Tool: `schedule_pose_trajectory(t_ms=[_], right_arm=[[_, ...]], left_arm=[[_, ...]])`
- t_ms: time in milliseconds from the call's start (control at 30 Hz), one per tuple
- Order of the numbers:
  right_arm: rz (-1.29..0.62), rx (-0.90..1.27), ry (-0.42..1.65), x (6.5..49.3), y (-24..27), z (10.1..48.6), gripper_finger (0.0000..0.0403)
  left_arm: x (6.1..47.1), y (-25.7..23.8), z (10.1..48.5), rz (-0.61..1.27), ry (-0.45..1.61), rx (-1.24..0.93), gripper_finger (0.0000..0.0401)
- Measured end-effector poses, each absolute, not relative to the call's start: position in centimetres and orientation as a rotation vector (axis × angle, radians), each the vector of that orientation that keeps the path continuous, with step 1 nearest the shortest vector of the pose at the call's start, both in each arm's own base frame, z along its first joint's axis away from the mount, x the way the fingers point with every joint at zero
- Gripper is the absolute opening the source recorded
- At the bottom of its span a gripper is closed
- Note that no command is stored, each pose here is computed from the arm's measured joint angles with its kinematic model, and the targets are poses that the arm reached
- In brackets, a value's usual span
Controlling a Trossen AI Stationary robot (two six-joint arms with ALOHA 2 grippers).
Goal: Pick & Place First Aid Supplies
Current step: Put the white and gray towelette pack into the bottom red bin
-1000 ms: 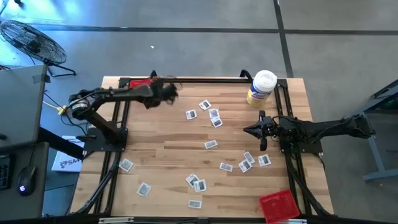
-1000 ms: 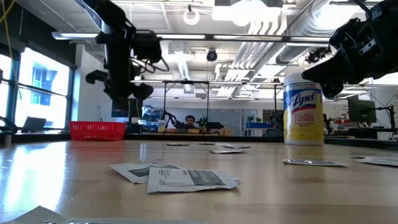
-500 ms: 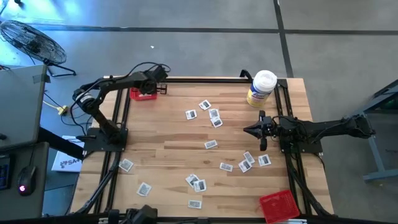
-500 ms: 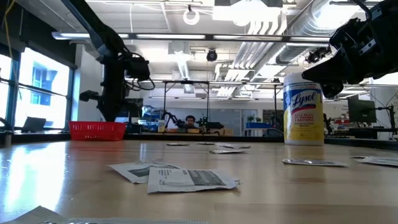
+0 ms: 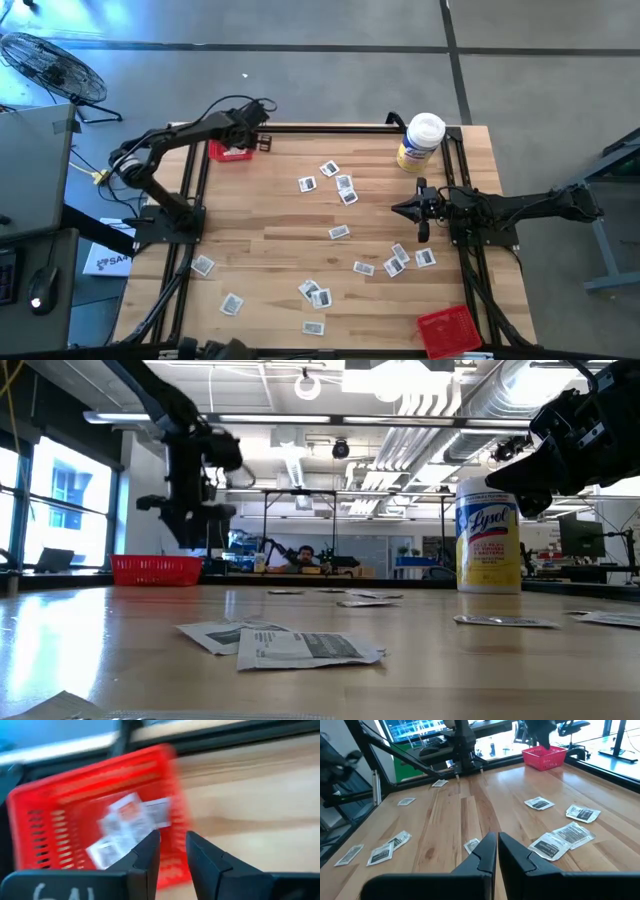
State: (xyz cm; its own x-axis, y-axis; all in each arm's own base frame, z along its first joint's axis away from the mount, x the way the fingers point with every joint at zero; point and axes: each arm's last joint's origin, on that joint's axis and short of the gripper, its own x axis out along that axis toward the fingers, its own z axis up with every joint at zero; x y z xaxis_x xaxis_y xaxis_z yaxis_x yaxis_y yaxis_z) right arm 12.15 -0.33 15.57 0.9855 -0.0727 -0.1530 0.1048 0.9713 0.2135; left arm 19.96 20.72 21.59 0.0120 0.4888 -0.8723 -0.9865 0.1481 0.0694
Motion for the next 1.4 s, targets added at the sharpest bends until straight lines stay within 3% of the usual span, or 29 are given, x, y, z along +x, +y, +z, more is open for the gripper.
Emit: schedule_pose_trajectory(t_ms=[267,533,933,1400], right_arm=[[-0.09,0.223,0.145,12.2,-0.3,15.6,0.0012],[-0.09,0.223,0.144,12.2,-0.3,15.6,0.0012],[-0.09,0.223,0.142,12.2,-0.3,15.6,0.0012],[-0.09,0.223,0.142,12.2,-0.3,15.6,0.0012]], left_arm=[[26.1,13.3,24.2,0.922,0.791,-0.527,0.0092],[32.8,5.7,21.2,0.618,0.734,-0.391,0.0092],[35.7,7.5,15.2,0.558,0.829,-0.087,0.0092],[35.3,10.0,13.4,0.428,0.919,-0.101,0.0092]])
